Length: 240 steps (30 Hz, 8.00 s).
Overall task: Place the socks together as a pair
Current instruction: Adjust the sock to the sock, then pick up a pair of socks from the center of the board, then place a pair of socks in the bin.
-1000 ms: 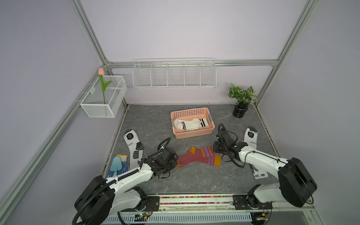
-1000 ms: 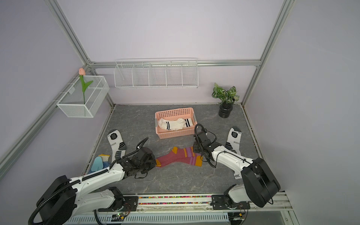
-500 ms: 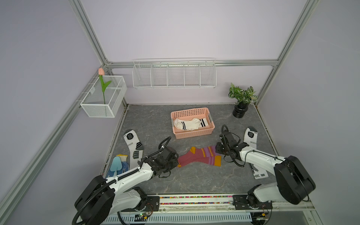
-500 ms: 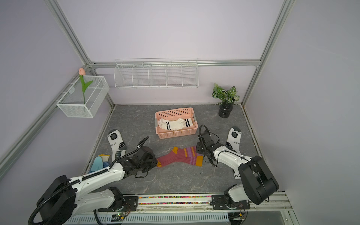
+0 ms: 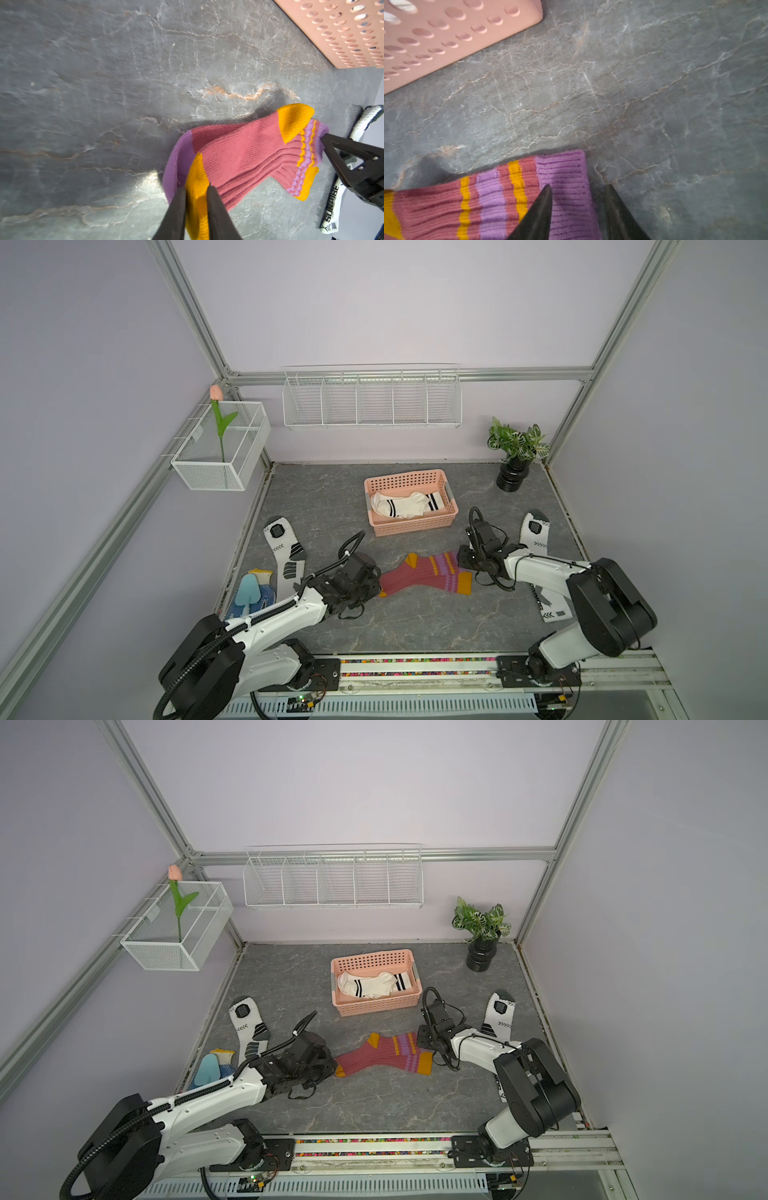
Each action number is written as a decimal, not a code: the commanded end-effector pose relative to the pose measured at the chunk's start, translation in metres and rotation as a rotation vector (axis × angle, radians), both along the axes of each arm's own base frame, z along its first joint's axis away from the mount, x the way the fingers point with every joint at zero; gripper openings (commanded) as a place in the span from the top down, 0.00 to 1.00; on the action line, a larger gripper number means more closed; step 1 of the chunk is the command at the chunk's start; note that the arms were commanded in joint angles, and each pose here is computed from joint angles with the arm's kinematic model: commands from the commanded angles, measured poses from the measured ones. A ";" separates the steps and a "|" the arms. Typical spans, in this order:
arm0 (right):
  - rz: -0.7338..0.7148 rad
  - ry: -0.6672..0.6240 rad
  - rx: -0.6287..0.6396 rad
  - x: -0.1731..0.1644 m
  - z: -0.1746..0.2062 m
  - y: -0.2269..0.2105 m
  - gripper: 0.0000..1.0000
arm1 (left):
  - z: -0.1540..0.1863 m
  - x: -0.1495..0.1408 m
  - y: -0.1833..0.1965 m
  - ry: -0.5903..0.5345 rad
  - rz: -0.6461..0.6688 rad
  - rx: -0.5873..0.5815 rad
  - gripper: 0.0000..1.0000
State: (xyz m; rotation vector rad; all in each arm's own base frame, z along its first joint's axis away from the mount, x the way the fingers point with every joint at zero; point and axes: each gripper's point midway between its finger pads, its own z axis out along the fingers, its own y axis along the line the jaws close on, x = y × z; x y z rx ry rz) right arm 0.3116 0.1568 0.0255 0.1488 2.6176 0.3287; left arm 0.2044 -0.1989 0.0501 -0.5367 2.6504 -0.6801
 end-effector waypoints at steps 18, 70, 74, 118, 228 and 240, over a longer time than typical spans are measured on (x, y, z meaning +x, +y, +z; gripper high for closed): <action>0.027 -0.126 0.057 -0.002 0.060 0.005 0.93 | 0.037 0.019 0.003 -0.089 0.004 0.064 1.00; -0.075 -0.055 0.071 -0.070 0.023 -0.024 0.67 | 0.004 0.021 0.019 -0.070 -0.070 0.206 1.00; -0.072 -0.040 0.064 -0.072 0.022 -0.024 0.59 | -0.005 0.018 0.024 -0.048 -0.063 0.231 1.00; -0.088 0.074 0.176 -0.074 -0.005 0.004 0.51 | -0.045 0.004 0.017 0.008 -0.050 0.137 0.60; 0.094 -0.307 -0.006 0.193 0.110 0.047 0.93 | 0.100 0.290 -0.016 -0.413 -0.297 0.496 1.00; 0.109 -0.285 0.002 0.189 0.103 0.049 0.76 | 0.075 0.282 -0.017 -0.338 -0.327 0.493 0.77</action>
